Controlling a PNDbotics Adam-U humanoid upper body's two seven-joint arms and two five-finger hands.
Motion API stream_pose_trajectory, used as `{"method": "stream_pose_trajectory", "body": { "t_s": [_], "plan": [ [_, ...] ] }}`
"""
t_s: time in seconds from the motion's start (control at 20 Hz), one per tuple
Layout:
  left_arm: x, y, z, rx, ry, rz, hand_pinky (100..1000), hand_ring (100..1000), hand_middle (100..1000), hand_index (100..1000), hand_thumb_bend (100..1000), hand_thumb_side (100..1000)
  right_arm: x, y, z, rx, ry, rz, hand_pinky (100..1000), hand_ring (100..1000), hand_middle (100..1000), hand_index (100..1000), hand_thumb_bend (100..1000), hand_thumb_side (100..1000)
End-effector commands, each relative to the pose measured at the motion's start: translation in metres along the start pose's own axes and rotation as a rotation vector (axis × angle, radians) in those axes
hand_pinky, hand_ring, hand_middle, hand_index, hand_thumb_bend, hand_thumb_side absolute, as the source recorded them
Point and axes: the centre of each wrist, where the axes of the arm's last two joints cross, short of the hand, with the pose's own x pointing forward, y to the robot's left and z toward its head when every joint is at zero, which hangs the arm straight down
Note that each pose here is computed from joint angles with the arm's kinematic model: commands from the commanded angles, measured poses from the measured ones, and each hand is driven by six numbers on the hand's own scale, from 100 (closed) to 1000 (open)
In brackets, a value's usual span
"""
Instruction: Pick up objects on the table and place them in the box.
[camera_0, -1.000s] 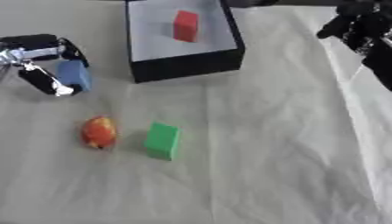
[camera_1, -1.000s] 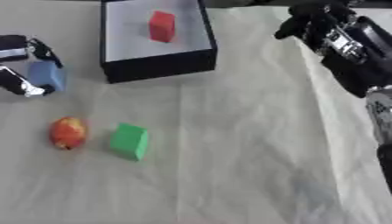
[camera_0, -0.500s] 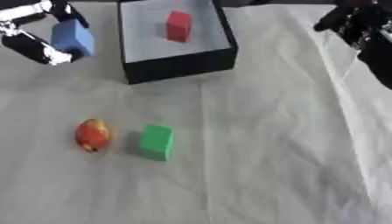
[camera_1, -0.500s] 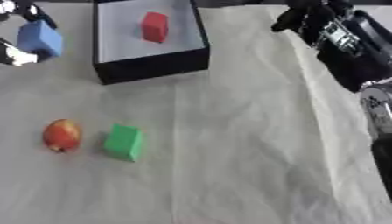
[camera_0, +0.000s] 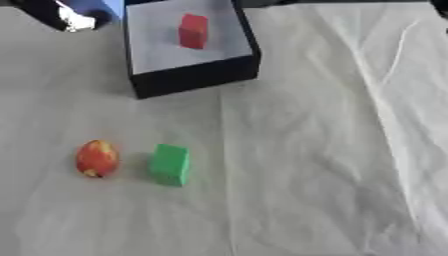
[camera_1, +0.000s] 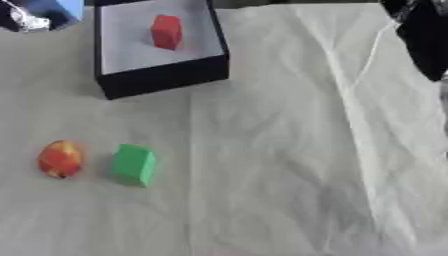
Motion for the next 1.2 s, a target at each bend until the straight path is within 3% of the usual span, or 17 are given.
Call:
{"method": "stream_pose_trajectory", "body": {
  "t_s": [0.05,0.15,0.2,0.45,0.6,0.75,0.8,0.85,1.1,1.2],
  "plan": [
    [0.004,0.015,-0.004,-0.149,-0.136,-0.203,729,654,558,641,175,174,0.022,-0.006,-0.011,-0.003,-0.079,0.063,1000,811,700,797,100,527],
    [0.008,0.014,-0.016,-0.115,-0.138,-0.204,728,649,554,636,132,166,0.029,-0.005,-0.021,-0.035,-0.132,0.070,1000,813,699,796,100,576],
    [0.008,0.013,-0.020,-0.103,-0.134,-0.204,728,650,555,636,169,171,0.032,-0.005,-0.024,-0.047,-0.150,0.066,1000,812,698,796,100,528],
    [0.000,-0.002,-0.027,-0.095,-0.078,-0.208,728,652,557,637,141,178,0.040,-0.001,-0.038,-0.022,-0.223,0.035,1000,807,698,797,100,526],
    [-0.008,-0.013,-0.028,-0.099,-0.014,-0.210,735,666,569,646,186,185,0.046,0.003,-0.047,0.009,-0.258,0.002,1000,806,697,797,100,526],
    [-0.015,-0.028,-0.031,-0.108,0.043,-0.222,737,675,578,655,209,200,0.048,0.006,-0.051,0.039,-0.269,-0.018,1000,801,693,796,100,526],
    [-0.017,-0.034,-0.032,-0.122,0.061,-0.229,737,675,578,656,286,127,0.048,0.007,-0.052,0.046,-0.270,-0.023,1000,801,693,796,100,525],
    [-0.019,-0.041,-0.033,-0.136,0.076,-0.233,738,675,579,656,185,203,0.048,0.007,-0.053,0.051,-0.270,-0.027,1000,800,692,796,100,526],
    [-0.026,-0.067,-0.036,-0.189,0.117,-0.247,755,698,602,677,195,224,0.048,0.007,-0.053,0.052,-0.266,-0.033,1000,798,690,795,100,526],
    [-0.027,-0.073,-0.036,-0.212,0.129,-0.257,780,735,639,717,245,232,0.048,0.006,-0.052,0.048,-0.266,-0.033,1000,797,689,794,100,526]
  ]
}}
